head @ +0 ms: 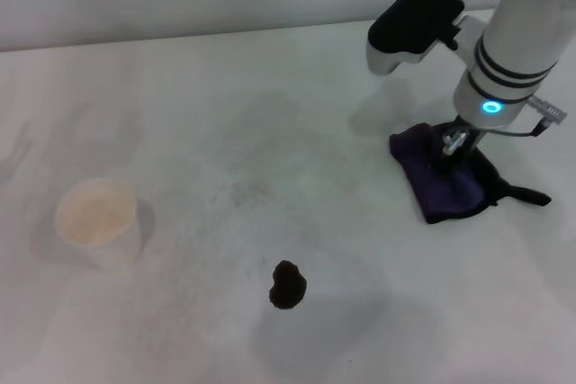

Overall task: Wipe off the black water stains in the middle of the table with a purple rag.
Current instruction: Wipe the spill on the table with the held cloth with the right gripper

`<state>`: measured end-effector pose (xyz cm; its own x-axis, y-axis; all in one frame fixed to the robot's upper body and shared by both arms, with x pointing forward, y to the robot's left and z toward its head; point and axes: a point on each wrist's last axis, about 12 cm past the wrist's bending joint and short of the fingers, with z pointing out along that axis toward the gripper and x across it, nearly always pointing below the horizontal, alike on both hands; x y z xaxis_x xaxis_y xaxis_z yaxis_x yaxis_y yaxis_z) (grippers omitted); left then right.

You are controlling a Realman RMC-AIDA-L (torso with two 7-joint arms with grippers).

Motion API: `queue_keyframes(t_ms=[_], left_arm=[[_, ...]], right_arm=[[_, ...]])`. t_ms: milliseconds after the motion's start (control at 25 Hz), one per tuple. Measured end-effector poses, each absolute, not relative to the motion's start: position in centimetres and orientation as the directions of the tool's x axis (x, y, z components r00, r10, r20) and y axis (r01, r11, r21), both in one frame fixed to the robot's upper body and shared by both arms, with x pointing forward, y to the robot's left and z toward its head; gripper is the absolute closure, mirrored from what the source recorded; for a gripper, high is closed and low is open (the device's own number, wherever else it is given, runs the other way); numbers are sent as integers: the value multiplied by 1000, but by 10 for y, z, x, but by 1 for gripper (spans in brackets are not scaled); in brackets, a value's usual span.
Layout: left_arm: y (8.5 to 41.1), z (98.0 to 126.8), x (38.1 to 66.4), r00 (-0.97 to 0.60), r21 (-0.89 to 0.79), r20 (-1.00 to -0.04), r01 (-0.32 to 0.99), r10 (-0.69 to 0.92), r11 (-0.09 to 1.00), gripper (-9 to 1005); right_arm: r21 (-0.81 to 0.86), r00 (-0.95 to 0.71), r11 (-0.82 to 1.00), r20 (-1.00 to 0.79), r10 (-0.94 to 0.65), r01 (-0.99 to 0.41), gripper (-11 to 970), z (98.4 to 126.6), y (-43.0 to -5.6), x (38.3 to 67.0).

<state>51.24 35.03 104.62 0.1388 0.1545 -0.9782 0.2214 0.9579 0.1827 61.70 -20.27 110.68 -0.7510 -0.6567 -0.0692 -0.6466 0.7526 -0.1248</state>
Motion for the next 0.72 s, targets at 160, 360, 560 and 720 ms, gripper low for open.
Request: queue_keyframes(t_ms=[160,360,560,720], left_arm=[[350,1047,515,137,185,-978,223,157,957,108],[350,1048,517,136,186,-978,223,158,957,109],[348,1049,520,143,189,-977,228,159,955,108],[348,1051,522,145,188,-977,232,157,954,108]], right_arm=[[-85,-720,723,-72,-691,-685,919,1107,-190,610],[-73,-680,687,-103,-726,-723,920,1116,-169,598],[-67,-650,660,-127,-749,-748,920,1124,-152,585],[-17,-628,637,-146,-764,-771,920,1121,-139,574]])
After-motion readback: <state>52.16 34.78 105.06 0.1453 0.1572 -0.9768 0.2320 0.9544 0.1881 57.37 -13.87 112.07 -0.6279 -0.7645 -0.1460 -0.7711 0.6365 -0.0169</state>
